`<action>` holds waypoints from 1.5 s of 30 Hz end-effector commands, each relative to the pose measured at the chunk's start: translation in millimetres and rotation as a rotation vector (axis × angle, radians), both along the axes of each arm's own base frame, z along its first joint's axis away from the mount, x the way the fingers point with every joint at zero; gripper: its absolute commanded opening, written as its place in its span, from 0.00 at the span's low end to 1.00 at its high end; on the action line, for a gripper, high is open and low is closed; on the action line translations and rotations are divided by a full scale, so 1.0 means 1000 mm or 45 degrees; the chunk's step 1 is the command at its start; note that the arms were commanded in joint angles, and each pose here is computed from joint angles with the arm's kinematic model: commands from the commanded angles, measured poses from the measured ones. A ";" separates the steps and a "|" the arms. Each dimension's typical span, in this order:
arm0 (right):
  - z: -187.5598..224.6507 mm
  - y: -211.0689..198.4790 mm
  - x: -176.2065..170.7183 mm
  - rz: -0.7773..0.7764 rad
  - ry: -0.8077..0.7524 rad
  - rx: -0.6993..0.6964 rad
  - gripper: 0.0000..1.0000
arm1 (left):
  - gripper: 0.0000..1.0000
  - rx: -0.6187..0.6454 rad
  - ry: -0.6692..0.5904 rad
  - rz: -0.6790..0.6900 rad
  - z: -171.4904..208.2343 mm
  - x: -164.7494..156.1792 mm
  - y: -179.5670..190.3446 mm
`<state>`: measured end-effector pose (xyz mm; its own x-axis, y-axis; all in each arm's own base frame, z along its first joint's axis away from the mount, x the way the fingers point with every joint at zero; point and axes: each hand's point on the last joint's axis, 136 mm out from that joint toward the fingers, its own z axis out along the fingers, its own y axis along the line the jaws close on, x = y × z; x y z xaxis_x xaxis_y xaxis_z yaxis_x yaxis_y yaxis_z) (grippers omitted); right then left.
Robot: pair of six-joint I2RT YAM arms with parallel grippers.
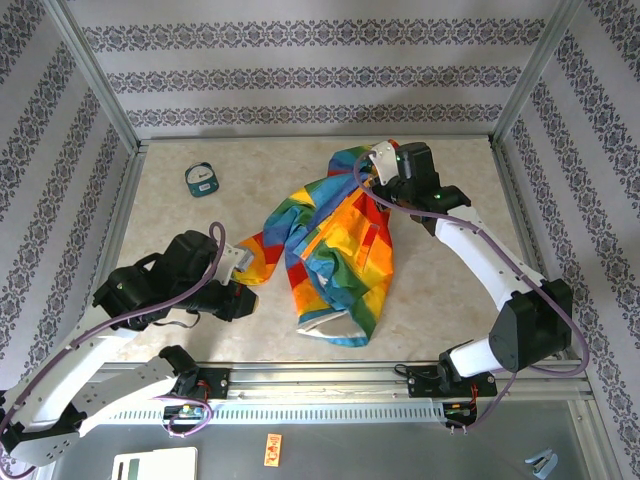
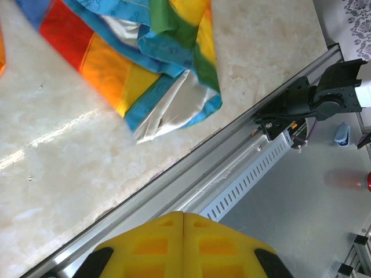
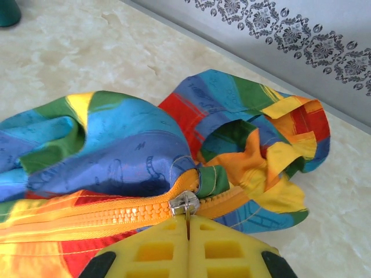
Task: Zip up the jacket
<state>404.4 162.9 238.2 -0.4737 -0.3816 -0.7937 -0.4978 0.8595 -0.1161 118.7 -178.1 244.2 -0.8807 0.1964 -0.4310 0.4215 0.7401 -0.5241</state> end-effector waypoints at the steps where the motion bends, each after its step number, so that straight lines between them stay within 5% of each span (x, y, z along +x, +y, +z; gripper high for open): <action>1: 0.017 0.008 0.005 0.029 -0.056 0.062 0.00 | 0.00 0.030 -0.033 0.046 0.001 0.006 0.008; 8: 0.002 0.016 -0.009 0.069 0.000 0.073 0.00 | 0.17 0.009 -0.164 0.092 -0.007 0.047 -0.012; 16: -0.006 0.018 -0.015 0.075 0.028 0.081 0.00 | 0.57 0.126 -0.437 0.053 -0.051 0.131 -0.050; 22: -0.010 0.021 -0.016 0.077 0.051 0.109 0.00 | 0.66 0.374 -0.607 -0.048 -0.109 0.189 -0.067; 33: -0.021 0.034 -0.015 0.105 0.096 0.121 0.00 | 0.82 0.619 -0.479 -0.144 -0.204 0.239 -0.074; 39: -0.019 0.036 -0.013 0.110 0.083 0.119 0.00 | 0.77 0.603 -0.471 -0.162 -0.221 0.250 -0.084; 41: -0.017 0.036 -0.012 0.109 0.072 0.115 0.00 | 0.63 0.593 -0.454 -0.178 -0.222 0.250 -0.086; 45: -0.009 0.031 -0.012 0.097 0.041 0.094 0.00 | 0.18 0.558 -0.464 -0.172 -0.205 0.246 -0.081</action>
<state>389.4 189.8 212.0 -0.5134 -0.3607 -0.7786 -0.5604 0.8281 -0.0141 360.1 -265.0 25.3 -0.6605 0.5318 -0.5301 0.6190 0.7852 0.0164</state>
